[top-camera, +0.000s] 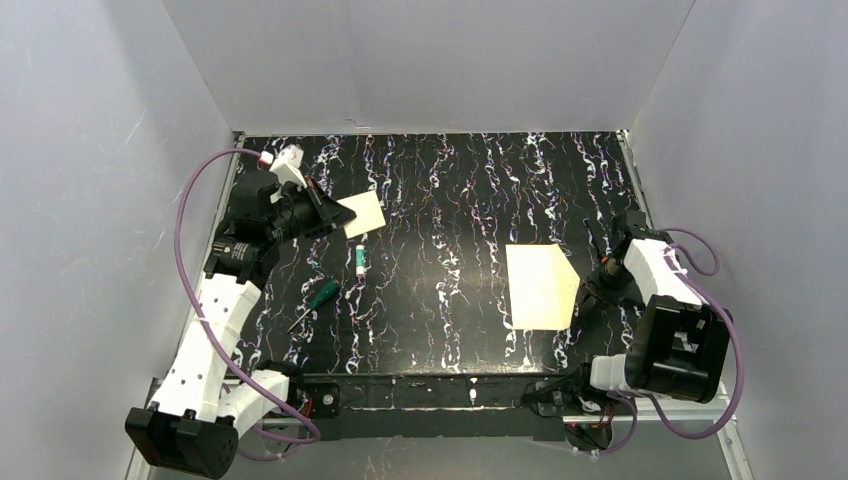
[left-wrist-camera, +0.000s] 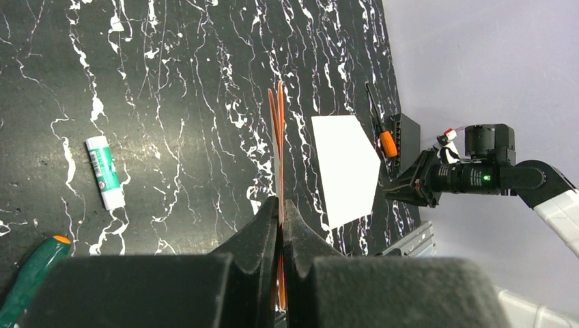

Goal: Place the letter into the envelope and seal it

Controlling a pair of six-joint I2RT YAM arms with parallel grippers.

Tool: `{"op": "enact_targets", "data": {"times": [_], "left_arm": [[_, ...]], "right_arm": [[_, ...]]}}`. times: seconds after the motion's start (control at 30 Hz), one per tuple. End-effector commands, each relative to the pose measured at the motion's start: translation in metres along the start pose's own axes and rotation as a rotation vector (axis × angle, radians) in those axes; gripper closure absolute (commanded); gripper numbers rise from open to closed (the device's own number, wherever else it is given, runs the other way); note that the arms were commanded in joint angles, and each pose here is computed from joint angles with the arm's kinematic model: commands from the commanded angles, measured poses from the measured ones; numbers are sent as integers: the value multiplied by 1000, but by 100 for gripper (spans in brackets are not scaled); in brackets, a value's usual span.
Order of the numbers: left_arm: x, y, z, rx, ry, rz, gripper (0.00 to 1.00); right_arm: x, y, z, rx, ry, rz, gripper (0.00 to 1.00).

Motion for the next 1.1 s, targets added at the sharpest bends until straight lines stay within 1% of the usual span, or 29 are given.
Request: {"op": "enact_targets", "data": {"times": [0.0,0.27,0.5,0.67,0.77,0.9,1.07], "left_arm": [[-9,-20,-19,43,-19,59,100],[-20,-34,-33,60,-65,81,100],[-22,-38,-37,79,-80,84,100],[-24,-41,-36,88,-86,79,100],[-26,-42,-36,90,-88,81,100],[-27,-44,-35,95,-88,81,100],[-25,-44,-32,105,-73,66,100]], "right_arm": [[3,13,9,-82,27,-1,69],[10,16,29,-96,71,-17,70],[12,40,30,-190,88,-126,67],[17,73,35,-205,86,-240,66],[16,102,36,-215,51,-309,66],[21,146,33,-273,22,-382,66],[22,202,27,-367,-65,-491,66]]}}
Point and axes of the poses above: each gripper's point midway between its finger pads, its own z axis out along the fingers, its own y axis along the line the jaws close on, x = y × z, the point moved 2 cm from there along -z, back along the fingers, and after that the axes turned 4 degrees about -z, right-handed, at the moved point
